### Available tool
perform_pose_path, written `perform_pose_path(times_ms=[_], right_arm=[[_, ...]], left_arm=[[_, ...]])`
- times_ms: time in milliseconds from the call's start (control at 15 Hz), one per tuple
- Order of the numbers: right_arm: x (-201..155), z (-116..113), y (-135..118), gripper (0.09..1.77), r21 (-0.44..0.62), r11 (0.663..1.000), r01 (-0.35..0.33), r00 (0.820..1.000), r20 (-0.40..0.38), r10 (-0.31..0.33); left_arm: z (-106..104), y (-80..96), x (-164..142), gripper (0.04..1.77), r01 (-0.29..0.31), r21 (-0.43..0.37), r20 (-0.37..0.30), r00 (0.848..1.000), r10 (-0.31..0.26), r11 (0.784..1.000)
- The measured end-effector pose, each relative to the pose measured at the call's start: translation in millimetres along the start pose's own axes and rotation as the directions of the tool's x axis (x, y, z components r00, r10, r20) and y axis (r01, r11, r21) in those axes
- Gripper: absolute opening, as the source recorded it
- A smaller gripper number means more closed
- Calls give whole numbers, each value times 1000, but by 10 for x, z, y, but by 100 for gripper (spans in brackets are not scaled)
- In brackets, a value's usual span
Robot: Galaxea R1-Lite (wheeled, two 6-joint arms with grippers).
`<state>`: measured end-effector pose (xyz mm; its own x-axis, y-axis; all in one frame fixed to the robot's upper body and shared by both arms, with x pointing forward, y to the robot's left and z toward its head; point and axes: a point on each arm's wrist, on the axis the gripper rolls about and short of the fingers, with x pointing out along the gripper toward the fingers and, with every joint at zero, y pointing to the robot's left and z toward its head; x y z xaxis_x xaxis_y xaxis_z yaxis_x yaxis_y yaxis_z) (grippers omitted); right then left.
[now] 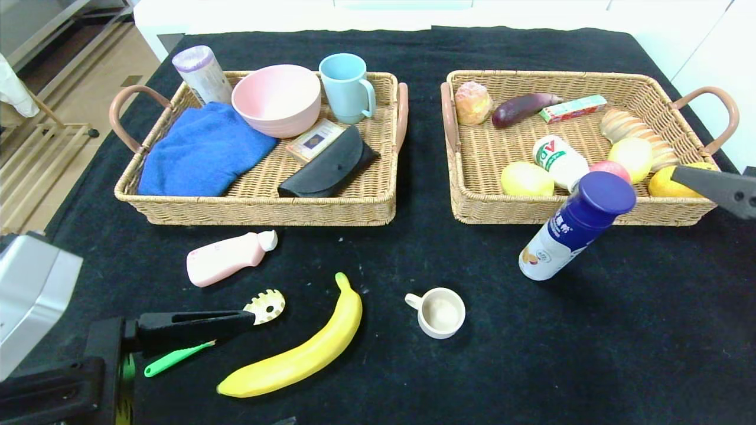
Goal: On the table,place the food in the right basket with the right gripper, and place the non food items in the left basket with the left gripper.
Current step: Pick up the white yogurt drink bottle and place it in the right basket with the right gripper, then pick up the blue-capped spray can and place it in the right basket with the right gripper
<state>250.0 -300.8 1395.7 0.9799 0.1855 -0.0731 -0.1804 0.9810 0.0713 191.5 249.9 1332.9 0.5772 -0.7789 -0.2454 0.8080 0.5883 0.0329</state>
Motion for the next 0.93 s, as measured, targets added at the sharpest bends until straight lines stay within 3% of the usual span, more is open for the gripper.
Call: perform_pose_path(times_ms=[400,800,933], right_arm=[[-373,-420,14,170,-27,995,-99,993,-63,97],[-505,-669,133,170,-36,964,-263,958,-125,257],[-490,-699,149,170,-33,956,-290,949,-141,283]], left_arm=[[-4,-4,-2,172,4,0,0,1000,-4,1000],[-6,-5,-7,172,4,1,1,1000,-4,1000],[-6,-5,-6,172,4,1,2,1000,-4,1000]])
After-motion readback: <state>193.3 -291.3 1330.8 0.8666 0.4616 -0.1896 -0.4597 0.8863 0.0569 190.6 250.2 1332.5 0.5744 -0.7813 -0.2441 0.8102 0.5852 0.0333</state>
